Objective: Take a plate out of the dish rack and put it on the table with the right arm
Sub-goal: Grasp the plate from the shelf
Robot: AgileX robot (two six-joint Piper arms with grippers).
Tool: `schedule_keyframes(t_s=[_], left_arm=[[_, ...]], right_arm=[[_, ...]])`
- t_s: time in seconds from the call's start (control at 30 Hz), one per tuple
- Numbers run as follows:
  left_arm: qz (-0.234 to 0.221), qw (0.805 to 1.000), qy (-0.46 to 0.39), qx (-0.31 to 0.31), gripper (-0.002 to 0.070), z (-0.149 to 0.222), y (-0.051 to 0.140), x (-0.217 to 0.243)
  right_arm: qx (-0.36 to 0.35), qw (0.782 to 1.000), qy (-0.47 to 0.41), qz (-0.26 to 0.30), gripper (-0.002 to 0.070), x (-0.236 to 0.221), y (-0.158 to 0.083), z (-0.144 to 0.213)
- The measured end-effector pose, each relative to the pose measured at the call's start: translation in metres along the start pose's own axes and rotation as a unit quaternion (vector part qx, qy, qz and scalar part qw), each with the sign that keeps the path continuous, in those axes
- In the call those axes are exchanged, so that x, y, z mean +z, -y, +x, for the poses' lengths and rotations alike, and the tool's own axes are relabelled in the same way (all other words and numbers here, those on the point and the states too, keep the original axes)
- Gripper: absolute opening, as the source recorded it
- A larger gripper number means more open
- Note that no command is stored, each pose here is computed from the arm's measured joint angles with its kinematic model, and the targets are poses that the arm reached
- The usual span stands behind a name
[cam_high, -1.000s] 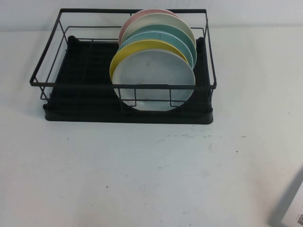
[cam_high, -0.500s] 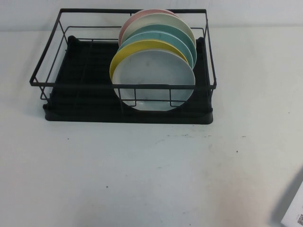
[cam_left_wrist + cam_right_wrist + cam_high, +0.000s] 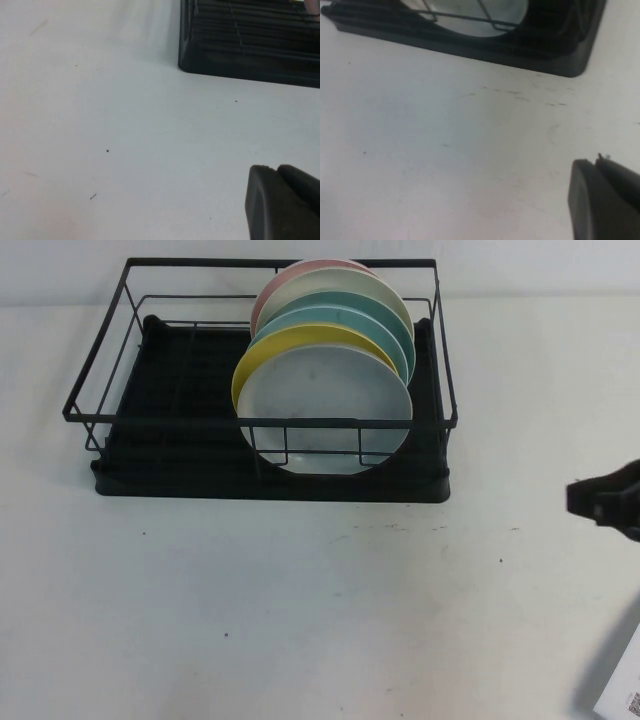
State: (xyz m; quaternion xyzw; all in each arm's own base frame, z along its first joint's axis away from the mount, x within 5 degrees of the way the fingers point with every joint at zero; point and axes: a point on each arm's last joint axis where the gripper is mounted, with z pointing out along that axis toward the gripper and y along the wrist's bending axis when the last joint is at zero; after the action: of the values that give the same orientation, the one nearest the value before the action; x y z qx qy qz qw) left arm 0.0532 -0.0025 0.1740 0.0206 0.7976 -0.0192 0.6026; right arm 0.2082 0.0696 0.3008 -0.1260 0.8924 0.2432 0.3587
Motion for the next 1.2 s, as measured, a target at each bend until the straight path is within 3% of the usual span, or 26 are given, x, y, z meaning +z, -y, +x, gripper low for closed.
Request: schedule_keyframes(t_s=[0.33,0.53,0.67,0.8,0.9,1.2], left_arm=[[0.0,1.0,0.0,0.0,-0.0004,0.0,0.0,0.0],[0.0,1.0,0.0,0.0,-0.0004,0.0,0.0,0.0],[0.0,1.0,0.0,0.0,-0.0004,0.0,0.0,0.0],[0.0,1.0,0.0,0.0,-0.0004,0.0,0.0,0.0],[0.0,1.0,0.0,0.0,-0.0004,0.0,0.0,0.0],[0.0,1.0,0.0,0.0,-0.0004,0.0,0.0,0.0]], right_arm=[[-0.158,0.985,-0.005,-0.068,-0.0018,0.065,-0.059,-0.031],[-0.261,0.963,0.035,-0.063,-0.0008,0.089,-0.08,-0.044],[-0.336,0.939,0.065,-0.042,0.0059,0.103,-0.086,-0.051],[-0.362,0.928,0.085,-0.012,0.0208,0.117,-0.083,-0.058],[-0.378,0.921,0.096,0.005,0.028,0.125,-0.081,-0.064],[-0.411,0.9,0.135,0.045,0.0311,0.138,-0.08,-0.083]])
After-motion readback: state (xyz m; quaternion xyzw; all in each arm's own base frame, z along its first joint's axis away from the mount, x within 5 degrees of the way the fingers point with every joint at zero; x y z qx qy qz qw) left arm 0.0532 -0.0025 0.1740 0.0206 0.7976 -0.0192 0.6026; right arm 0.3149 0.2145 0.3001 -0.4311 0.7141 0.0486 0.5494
